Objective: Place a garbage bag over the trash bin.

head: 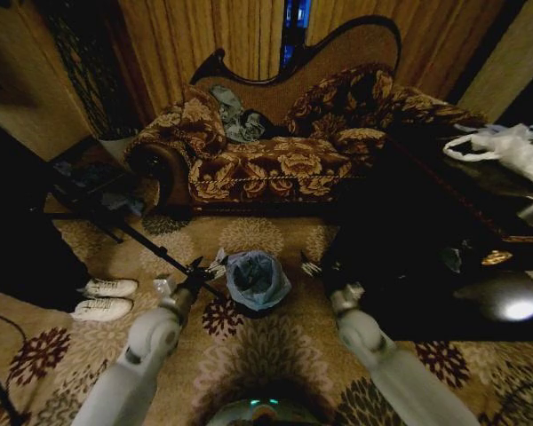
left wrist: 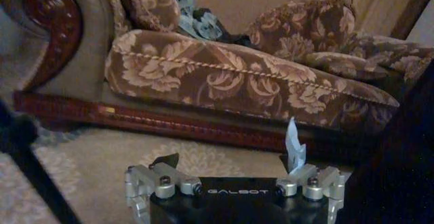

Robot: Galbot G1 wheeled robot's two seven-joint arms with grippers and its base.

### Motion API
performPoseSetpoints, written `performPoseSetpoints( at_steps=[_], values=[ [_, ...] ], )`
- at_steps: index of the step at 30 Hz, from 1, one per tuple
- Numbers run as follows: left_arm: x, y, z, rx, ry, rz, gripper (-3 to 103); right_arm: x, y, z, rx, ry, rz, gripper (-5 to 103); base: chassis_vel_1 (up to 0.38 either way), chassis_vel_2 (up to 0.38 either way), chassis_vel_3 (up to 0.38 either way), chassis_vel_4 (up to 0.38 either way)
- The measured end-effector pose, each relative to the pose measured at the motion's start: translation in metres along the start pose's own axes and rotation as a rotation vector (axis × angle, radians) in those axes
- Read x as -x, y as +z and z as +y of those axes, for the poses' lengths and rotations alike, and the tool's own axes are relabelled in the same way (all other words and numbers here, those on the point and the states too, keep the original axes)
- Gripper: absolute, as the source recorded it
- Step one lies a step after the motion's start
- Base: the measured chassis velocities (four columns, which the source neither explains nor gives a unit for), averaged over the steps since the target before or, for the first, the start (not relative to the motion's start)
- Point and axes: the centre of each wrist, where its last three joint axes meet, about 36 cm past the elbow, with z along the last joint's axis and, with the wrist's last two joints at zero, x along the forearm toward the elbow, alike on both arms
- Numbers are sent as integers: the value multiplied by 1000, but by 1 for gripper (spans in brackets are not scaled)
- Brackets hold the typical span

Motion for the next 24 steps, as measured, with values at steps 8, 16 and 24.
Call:
performPoseSetpoints(
  at_steps=[8, 16, 24],
  values=[
    [-46, 11, 1, 100, -75, -69, 100, -84, -26, -19, -112, 140, -12, 100, 0, 0, 0, 0],
    [-75, -8, -10, 206, -36, -125, 100, -123, -32, -34, -145, 238, -52, 100, 0, 0, 0, 0],
    [-86, -4, -4, 212, 8, -102, 100, -144, -58, -40, -4, 160, -93, 100, 0, 0, 0, 0]
  ],
)
